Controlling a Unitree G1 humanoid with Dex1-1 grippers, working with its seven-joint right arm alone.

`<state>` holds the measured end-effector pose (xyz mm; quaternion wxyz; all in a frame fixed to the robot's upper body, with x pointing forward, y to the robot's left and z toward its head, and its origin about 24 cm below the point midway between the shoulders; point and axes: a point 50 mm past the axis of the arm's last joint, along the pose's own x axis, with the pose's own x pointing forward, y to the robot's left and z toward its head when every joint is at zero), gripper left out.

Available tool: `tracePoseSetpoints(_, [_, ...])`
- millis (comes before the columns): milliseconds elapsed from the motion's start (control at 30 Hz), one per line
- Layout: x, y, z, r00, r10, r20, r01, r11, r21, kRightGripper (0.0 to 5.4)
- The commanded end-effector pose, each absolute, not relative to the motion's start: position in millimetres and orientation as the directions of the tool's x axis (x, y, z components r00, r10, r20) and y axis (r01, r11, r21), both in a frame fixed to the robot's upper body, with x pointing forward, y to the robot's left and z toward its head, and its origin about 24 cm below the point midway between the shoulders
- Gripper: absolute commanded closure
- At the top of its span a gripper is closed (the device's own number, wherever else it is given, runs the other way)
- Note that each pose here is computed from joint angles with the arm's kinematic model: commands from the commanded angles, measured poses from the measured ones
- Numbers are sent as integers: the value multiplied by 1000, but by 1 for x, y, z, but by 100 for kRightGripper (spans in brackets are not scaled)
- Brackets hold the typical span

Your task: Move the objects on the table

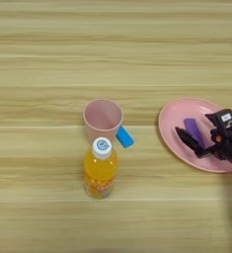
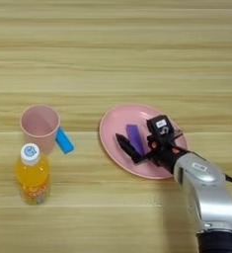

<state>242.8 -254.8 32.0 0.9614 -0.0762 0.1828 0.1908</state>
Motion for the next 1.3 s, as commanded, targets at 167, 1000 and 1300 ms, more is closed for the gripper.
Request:
tracePoseSetpoints(167, [260, -261, 49, 894, 310, -324, -369, 919, -140, 4])
tracePoseSetpoints(1000, [259, -266, 27, 868, 324, -375, -366, 930, -43, 202])
tracePoseSetpoints(1300, [257, -261, 22, 852, 356, -384, -390, 921, -12, 303])
